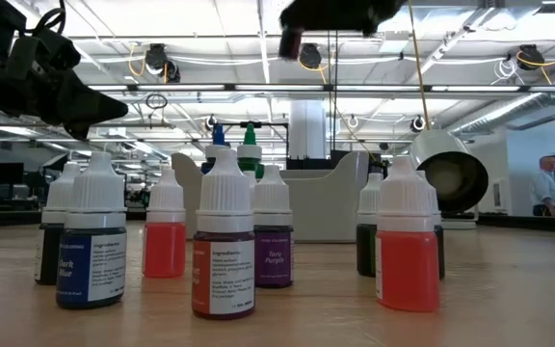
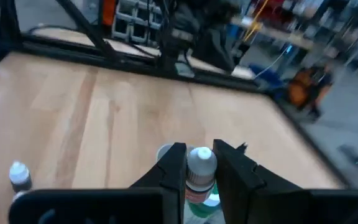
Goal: Pick & Place food coloring
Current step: Put the small red bottle into the gray bin
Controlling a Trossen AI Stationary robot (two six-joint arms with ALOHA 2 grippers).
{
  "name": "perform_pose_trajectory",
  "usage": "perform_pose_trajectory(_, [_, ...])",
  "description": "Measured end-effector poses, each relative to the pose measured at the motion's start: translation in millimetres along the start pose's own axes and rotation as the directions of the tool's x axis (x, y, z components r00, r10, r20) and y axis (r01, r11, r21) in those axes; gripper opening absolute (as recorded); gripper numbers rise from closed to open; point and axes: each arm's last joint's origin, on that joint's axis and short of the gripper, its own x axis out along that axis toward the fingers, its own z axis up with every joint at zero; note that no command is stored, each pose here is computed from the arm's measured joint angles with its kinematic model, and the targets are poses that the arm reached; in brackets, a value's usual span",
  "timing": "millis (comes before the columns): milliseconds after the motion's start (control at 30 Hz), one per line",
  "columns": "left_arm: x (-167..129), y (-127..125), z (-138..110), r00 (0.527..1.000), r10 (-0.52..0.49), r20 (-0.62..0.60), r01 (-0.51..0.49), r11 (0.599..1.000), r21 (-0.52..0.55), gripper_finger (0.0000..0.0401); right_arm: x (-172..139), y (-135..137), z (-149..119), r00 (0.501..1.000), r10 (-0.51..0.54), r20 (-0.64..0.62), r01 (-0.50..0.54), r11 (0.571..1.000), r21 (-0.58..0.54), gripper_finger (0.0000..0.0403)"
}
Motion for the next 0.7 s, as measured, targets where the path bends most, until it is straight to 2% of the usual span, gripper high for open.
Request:
perform_pose_trajectory(133, [0.0, -0.7, -0.5, 1.0, -0.025, -0.008, 0.025, 1.0, -0.009, 0.0019, 19.2, -19.1, -13.6, 0.995, -0.012, -0.099, 0.025, 0.992, 0.127, 0.0051])
perform_pose_trajectory(233, [0.0, -1.5, -0.8, 0.998, -0.053, -0.014, 0.053, 0.998, -0.034, 0.0019, 28.4, -24.2, -24.5, 0.987, -0.036, -0.159, 0.059, 0.988, 0.145, 0.0051])
perform_pose_trajectory(400, [0.0, -1.6, -1.0, 0.998, -0.057, -0.015, 0.056, 0.997, -0.05, 0.0019, 43.9, -25.4, -41.5, 0.975, 0.0, -0.223, 0.036, 0.987, 0.157, 0.0051])
perform_pose_trajectory(700, [0.0, -1.5, -1.0, 0.998, -0.056, -0.014, 0.055, 0.997, -0.05, 0.0019, 60.3, -14.8, -61.2, 0.971, 0.002, -0.238, 0.034, 0.988, 0.15, 0.0052])
